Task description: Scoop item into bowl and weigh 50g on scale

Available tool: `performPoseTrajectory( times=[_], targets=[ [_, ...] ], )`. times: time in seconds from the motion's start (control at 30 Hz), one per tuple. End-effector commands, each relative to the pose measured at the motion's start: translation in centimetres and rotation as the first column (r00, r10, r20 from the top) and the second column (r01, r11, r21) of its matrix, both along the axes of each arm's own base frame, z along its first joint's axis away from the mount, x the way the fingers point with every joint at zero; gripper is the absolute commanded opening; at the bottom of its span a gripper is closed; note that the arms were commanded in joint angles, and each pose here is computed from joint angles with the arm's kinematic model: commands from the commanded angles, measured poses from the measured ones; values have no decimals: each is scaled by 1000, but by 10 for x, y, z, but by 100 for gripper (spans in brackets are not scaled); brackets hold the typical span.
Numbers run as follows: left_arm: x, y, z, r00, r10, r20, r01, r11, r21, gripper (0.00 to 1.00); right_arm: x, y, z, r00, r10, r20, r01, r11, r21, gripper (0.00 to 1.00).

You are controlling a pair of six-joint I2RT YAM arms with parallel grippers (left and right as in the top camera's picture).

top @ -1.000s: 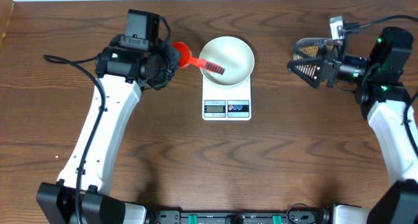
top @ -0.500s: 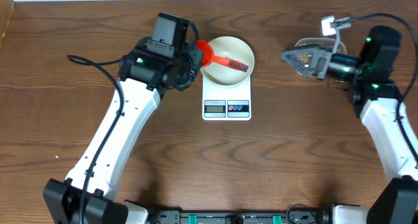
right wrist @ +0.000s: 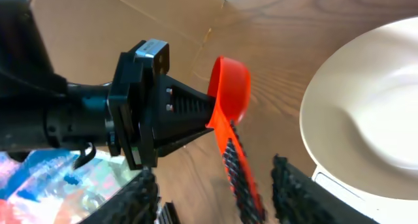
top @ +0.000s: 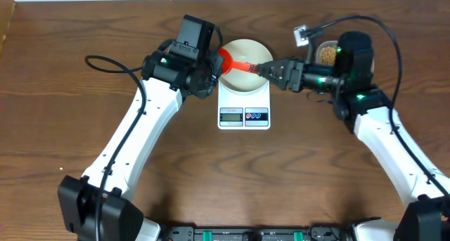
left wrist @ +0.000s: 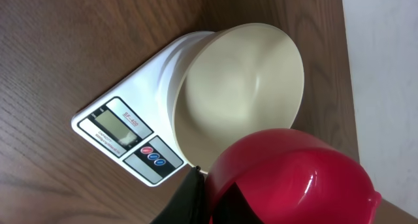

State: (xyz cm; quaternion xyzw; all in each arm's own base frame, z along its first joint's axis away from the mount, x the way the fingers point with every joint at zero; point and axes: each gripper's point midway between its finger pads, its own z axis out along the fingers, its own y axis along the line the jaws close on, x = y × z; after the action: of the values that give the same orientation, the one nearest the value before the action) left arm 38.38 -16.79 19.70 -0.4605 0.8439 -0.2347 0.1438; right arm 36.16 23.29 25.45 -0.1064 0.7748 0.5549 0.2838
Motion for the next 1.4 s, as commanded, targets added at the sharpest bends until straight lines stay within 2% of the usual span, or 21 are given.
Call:
performPoseTrajectory(
  times=[0.0, 0.43, 1.07, 1.13, 1.17, 1.37],
  targets=[
    [-2, -2, -6, 1000, 2, -20, -3, 1000, -4, 7, 8, 8, -4, 998, -45, -41, 45, 999, -11, 50],
    [-8, -3, -9, 999, -18, -44, 18, 1000, 0, 7, 9, 14, -17, 997, -32, -70, 31, 999, -18, 34],
    [-15, -16, -9, 998, -52, -47, 52, 999, 1, 7, 8, 15, -16, 996, -31, -82, 30, 999, -13, 17],
    [-15, -16, -9, 998, -52, -47, 52, 999, 1, 8, 8, 15, -17, 996, -31, -83, 30, 999, -13, 10],
    [-15, -16, -9, 998, -52, -47, 52, 999, 1, 8, 8, 15, -17, 996, -31, -83, 30, 999, -13, 2],
    [-15, -16, -9, 998, -52, -47, 52, 999, 1, 8, 9, 14, -17, 996, -35, -82, 33, 999, -15, 1]
  ],
)
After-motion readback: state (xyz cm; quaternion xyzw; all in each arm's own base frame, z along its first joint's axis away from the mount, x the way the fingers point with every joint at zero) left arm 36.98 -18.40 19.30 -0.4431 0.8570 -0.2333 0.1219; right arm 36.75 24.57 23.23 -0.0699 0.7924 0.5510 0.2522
